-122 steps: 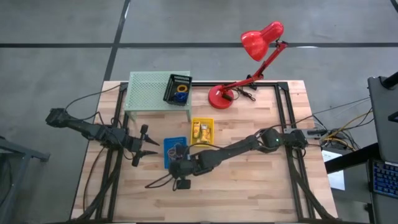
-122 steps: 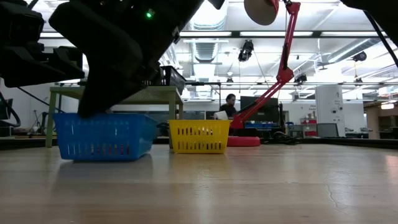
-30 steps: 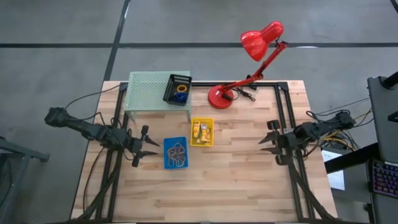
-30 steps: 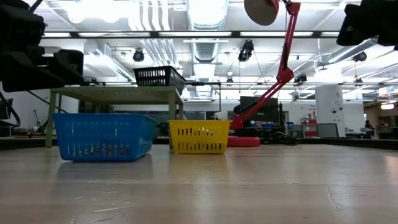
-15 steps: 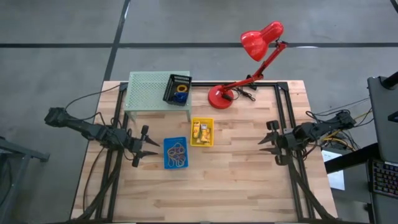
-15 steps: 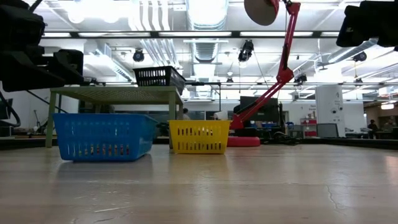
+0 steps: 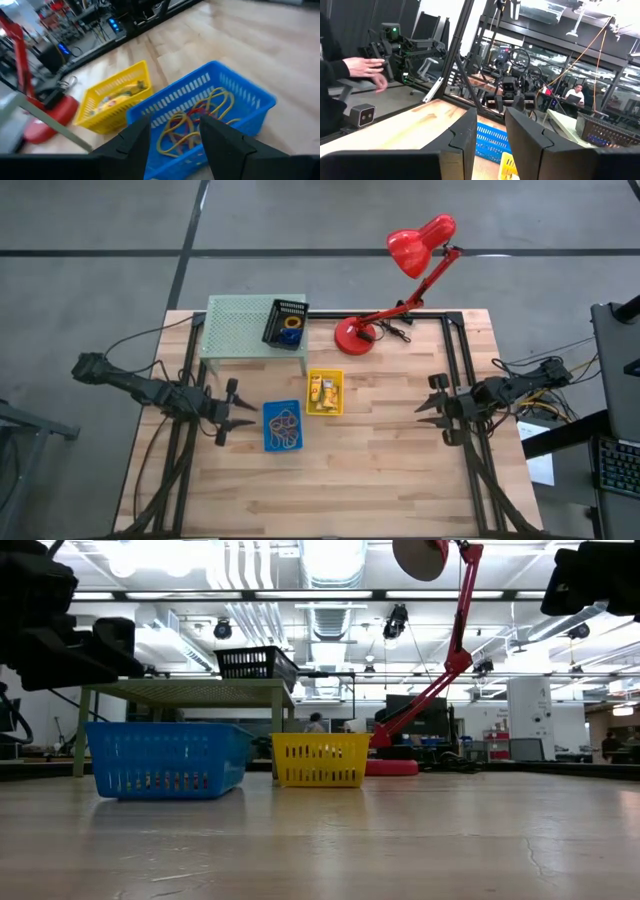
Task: Pick & Place Office Desk Supplies
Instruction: Put the blue basket filled with rubber bands on the shelf
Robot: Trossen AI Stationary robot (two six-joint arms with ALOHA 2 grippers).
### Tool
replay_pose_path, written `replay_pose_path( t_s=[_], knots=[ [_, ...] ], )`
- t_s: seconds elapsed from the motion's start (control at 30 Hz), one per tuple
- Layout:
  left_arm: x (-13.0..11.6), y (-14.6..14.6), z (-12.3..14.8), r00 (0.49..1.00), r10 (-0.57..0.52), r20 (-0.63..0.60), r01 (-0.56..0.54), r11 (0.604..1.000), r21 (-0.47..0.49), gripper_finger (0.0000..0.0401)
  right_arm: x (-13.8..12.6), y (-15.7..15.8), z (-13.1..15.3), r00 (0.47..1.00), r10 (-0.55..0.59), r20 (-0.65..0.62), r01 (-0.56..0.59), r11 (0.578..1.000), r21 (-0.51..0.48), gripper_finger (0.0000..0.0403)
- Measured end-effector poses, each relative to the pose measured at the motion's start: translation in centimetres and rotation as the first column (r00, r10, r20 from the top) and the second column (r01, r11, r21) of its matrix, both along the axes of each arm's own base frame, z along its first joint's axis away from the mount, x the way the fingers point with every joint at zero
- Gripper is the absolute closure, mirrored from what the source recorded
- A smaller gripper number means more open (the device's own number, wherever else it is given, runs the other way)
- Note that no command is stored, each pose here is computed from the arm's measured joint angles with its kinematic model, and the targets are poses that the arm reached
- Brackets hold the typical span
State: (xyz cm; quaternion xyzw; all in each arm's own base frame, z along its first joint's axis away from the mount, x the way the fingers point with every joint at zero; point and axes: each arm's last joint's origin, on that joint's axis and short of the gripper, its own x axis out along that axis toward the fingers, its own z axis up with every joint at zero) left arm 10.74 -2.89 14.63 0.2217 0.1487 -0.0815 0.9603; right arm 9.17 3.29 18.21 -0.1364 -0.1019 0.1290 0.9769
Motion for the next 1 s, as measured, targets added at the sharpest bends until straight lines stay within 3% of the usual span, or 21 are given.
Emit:
replay_pose_path(
  t_s=[0.23, 0.4, 0.9, 1.0],
  knots=[
    [0.0, 0.0, 0.0, 0.998, -0.063, 0.015, 0.058, 0.971, 0.230, 0.0228, 0.0, 0.0, 0.0, 1.000, 0.000, 0.000, 0.000, 1.000, 0.000, 0.0298],
    [0.0, 0.1, 0.0, 0.996, -0.093, 0.016, 0.083, 0.944, 0.319, 0.0228, 0.0, 0.0, 0.0, 1.000, 0.000, 0.000, 0.000, 1.000, 0.000, 0.0304],
    [0.1, 0.1, 0.2, 0.995, -0.094, 0.042, 0.072, 0.931, 0.357, 0.0228, 0.0, 0.0, 0.0, 1.000, 0.000, 0.000, 0.000, 1.000, 0.000, 0.0310],
    [0.4, 0.0, 1.6, 0.985, -0.029, 0.173, -0.008, 0.978, 0.208, 0.0228, 0.0, 0.0, 0.0, 1.000, 0.000, 0.000, 0.000, 1.000, 0.000, 0.0307]
  ],
)
